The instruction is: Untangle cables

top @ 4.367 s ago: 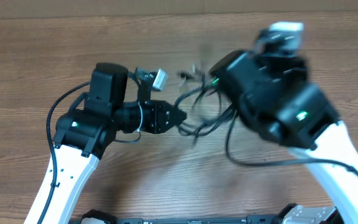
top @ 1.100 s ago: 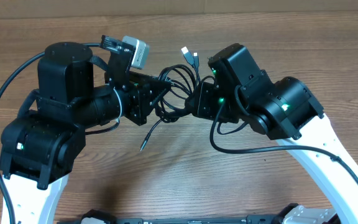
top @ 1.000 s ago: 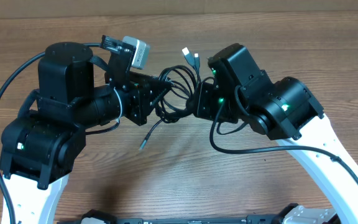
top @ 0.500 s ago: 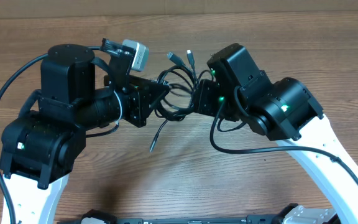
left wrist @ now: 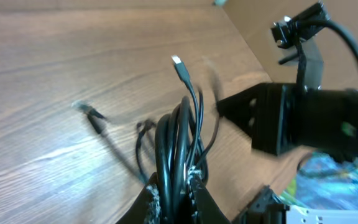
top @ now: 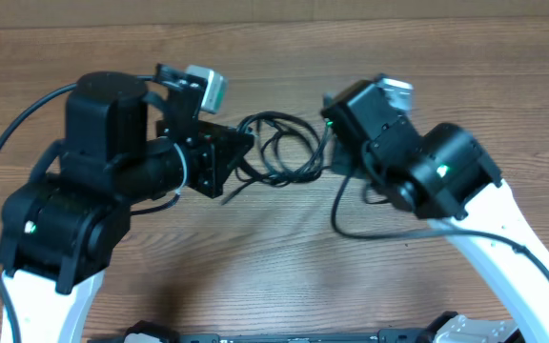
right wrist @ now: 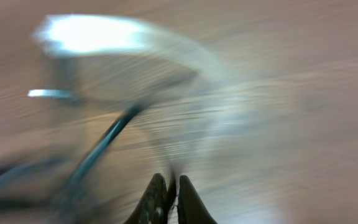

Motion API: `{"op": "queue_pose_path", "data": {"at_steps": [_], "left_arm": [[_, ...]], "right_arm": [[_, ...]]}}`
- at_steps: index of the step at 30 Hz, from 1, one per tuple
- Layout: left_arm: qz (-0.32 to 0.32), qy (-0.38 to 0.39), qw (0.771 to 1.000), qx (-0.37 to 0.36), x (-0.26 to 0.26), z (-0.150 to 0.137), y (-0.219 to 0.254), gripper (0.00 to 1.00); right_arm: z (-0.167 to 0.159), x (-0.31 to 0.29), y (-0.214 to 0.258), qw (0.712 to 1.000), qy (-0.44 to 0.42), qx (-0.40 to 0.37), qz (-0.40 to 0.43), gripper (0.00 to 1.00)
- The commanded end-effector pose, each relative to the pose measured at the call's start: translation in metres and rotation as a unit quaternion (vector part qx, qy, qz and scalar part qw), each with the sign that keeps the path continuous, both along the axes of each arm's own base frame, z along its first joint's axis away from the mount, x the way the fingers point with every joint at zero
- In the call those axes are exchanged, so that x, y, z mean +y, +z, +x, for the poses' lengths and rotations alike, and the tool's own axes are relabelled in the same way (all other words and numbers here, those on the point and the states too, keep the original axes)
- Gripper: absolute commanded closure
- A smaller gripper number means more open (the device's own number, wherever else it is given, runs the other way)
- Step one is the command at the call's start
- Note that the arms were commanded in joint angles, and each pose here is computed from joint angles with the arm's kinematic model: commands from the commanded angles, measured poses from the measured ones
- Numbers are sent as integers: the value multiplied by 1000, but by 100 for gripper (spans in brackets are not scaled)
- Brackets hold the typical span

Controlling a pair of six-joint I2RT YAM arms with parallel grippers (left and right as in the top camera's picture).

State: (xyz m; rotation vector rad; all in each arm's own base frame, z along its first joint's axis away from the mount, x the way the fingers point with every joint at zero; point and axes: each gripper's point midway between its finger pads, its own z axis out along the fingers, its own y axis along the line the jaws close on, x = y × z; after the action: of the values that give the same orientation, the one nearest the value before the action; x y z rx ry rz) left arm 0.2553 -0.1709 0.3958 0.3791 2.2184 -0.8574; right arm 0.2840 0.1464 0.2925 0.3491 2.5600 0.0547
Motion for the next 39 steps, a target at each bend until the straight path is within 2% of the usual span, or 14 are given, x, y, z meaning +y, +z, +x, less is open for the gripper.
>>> {"op": "queue_pose_path", "data": {"at_steps": [1, 6, 8, 9, 11, 12, 15, 18, 21, 24, 32, 36, 39], "left_arm": [[1, 19, 998, -54, 13, -10, 26, 90], [-2, 19, 998, -62, 14, -15, 30, 90], [-2, 19, 998, -62, 15, -15, 31, 89], [-2, 19, 998, -62, 15, -15, 31, 89], [-2, 19, 998, -62, 15, -15, 31, 89], [-2, 19, 998, -62, 14, -15, 31, 88], [-2, 20, 998, -56, 14, -14, 29, 87], [-9, 51, 998, -33, 19, -10, 25, 86], [-27, 157, 986, 42, 38, -4, 10, 87], [-32, 208, 974, 80, 49, -3, 0, 88], [-83, 287, 941, 160, 52, 7, -13, 90], [-95, 291, 935, 178, 46, 16, -17, 91], [-114, 266, 938, 188, 33, 20, -14, 96]], "right_arm": [[19, -62, 10, 990, -111, -47, -79, 96], [20, -95, 3, 985, -161, -14, -66, 96], [19, -87, -4, 990, -134, 11, -40, 96], [19, -79, -6, 994, -105, 22, -28, 87], [16, -59, -10, 998, -36, 45, -2, 57], [14, -49, -12, 999, -5, 53, 10, 49], [5, -9, -12, 986, 143, 72, 49, 43], [-15, 34, -5, 938, 325, 71, 96, 40], [-42, 69, 9, 860, 490, 41, 134, 38], [-54, 85, 20, 817, 556, 11, 150, 37], [-81, 124, 40, 729, 660, -50, 173, 37], [-99, 139, 42, 689, 704, -65, 162, 37], [-102, 146, 45, 679, 713, -78, 159, 40]]}}
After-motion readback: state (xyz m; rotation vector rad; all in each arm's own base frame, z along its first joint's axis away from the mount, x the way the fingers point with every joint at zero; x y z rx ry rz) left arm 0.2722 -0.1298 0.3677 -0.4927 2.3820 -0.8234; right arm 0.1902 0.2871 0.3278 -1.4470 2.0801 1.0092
